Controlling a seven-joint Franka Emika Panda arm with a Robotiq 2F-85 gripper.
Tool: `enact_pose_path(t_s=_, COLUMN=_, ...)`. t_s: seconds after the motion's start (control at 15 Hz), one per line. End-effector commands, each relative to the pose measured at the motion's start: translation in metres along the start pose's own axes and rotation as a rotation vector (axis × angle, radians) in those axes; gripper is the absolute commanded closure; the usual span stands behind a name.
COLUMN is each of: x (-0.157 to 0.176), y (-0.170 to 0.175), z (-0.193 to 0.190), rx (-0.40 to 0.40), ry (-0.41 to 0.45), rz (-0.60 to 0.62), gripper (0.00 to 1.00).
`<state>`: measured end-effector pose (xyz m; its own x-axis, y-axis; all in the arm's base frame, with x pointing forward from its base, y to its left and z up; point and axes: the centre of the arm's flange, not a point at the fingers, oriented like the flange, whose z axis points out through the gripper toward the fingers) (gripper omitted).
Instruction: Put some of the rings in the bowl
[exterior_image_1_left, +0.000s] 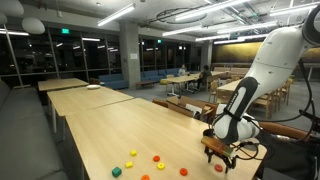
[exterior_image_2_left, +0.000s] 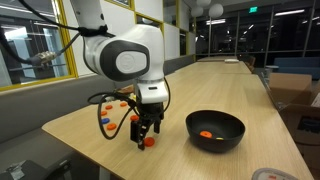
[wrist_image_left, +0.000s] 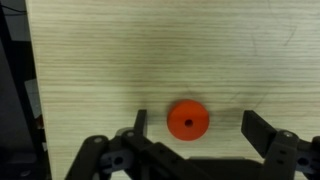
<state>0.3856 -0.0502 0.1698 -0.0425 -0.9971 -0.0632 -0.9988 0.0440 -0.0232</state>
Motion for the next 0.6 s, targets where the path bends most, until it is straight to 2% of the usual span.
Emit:
enact_pose_path(t_s=0.0, x=-0.0025, y=0.0062, z=-0.0075, rx=-0.006, ry=0.024, rz=-0.013, gripper=0.34)
enact_pose_path(t_s=0.4, x=-0.0025, y=0.0016, z=-0.0129, rx=-0.001, ry=0.041, rz=-0.03, gripper=0.79)
enact_pose_path(t_s=0.47, x=-0.003, y=0.0006, z=-0.0148, rx=0.0, ry=0.043, rz=-0.032, gripper=0.81)
enact_pose_path(t_s=0.53, x=-0.0026, y=0.0007, z=-0.0148, rx=-0.002, ry=0.048, rz=-0.035, gripper=0.78)
